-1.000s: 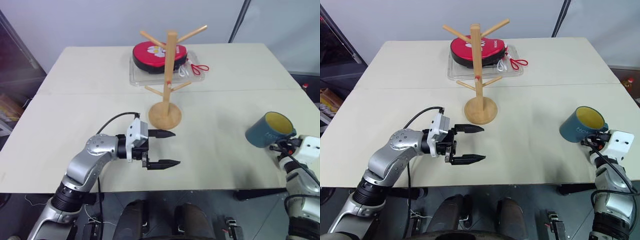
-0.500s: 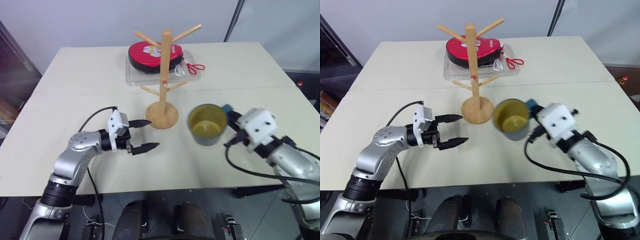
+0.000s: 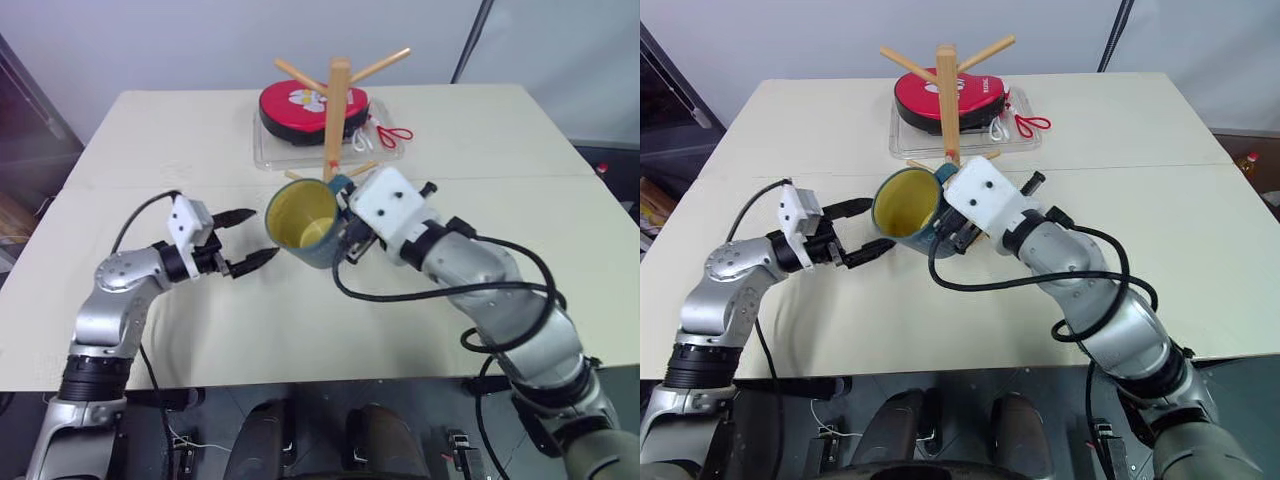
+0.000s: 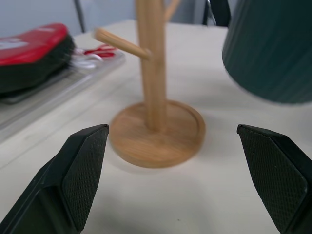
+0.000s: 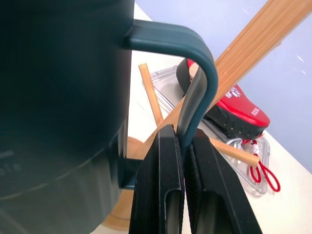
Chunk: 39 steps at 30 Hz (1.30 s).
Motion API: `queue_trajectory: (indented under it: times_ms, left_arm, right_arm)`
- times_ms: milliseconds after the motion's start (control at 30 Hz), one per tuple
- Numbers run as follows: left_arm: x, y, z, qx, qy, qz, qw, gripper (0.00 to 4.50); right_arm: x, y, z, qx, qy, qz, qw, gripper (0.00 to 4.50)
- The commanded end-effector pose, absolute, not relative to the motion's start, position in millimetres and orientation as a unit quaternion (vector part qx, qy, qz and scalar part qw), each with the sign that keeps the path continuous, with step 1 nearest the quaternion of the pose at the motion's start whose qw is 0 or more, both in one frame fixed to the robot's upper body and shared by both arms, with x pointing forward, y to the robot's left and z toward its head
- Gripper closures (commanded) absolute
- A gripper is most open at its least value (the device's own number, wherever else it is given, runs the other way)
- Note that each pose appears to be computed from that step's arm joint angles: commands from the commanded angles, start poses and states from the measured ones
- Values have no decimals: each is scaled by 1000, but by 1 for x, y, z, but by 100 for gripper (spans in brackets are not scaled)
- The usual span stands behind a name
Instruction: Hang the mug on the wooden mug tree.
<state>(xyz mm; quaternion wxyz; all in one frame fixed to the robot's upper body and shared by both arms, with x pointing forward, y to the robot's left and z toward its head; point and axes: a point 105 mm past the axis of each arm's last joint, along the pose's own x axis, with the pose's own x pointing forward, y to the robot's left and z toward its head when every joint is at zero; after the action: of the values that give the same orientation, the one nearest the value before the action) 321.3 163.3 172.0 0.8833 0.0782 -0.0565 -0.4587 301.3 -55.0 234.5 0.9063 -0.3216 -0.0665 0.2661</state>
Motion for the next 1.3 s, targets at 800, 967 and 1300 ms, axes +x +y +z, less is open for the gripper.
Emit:
queue_trajectory:
  times_ms: [800, 967, 1300]
  left_arm:
    - [294, 168, 220, 70, -87, -494, 862, 0]
    - [294, 167, 220, 69, -89, -491, 864, 0]
    - [301, 170, 218, 59, -92, -479, 871, 0]
  right_arm:
    - [335, -46, 254, -336, -63, 219, 914, 447]
    - [336, -44, 253, -340, -64, 222, 912, 382]
    - [325, -60, 273, -362, -105, 215, 901, 150]
